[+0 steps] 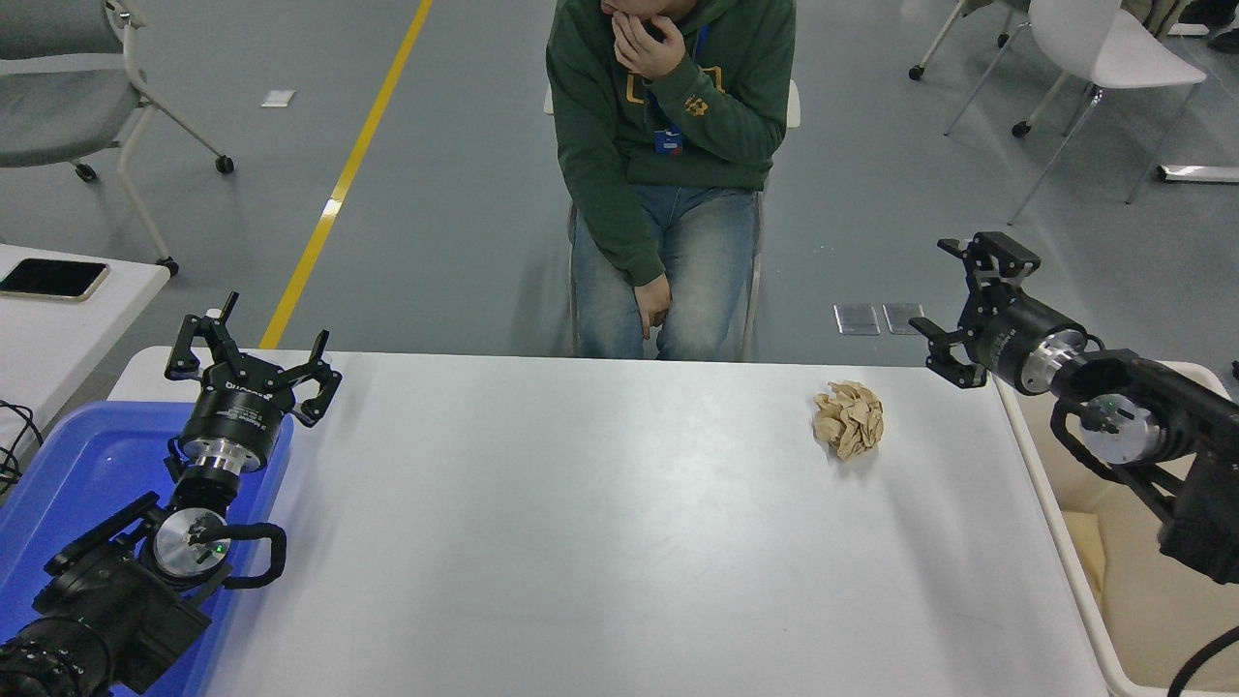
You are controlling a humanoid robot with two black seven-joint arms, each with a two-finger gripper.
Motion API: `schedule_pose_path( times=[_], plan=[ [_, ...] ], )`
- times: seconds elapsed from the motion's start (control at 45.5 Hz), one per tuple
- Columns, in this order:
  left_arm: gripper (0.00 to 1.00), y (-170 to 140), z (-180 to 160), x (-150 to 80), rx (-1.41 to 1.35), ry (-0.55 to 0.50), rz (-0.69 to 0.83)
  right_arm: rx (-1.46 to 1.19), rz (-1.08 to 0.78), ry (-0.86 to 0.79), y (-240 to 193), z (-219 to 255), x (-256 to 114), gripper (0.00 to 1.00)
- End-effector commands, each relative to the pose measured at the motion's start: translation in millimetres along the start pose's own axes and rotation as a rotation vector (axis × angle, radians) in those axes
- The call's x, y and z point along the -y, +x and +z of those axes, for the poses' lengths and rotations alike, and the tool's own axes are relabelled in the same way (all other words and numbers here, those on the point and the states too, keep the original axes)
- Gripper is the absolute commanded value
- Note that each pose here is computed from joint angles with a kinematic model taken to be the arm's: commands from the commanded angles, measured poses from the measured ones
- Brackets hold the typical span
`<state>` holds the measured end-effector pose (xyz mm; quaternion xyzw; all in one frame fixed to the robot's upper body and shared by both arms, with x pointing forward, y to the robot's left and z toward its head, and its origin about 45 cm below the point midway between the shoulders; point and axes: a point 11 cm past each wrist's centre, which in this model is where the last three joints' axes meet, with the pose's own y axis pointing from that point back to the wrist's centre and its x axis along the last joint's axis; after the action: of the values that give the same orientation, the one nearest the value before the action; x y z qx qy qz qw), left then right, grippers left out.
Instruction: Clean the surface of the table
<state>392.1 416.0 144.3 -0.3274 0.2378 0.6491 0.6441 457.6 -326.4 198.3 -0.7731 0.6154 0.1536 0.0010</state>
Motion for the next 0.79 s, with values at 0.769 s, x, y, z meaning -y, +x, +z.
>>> schedule_pose_path(
  times=[0.769],
  plan=[
    [1.0,0,0,-1,0.0,0.001,0.001,-0.236,-0.066,0.063,-60,43,21,0.98]
  ],
)
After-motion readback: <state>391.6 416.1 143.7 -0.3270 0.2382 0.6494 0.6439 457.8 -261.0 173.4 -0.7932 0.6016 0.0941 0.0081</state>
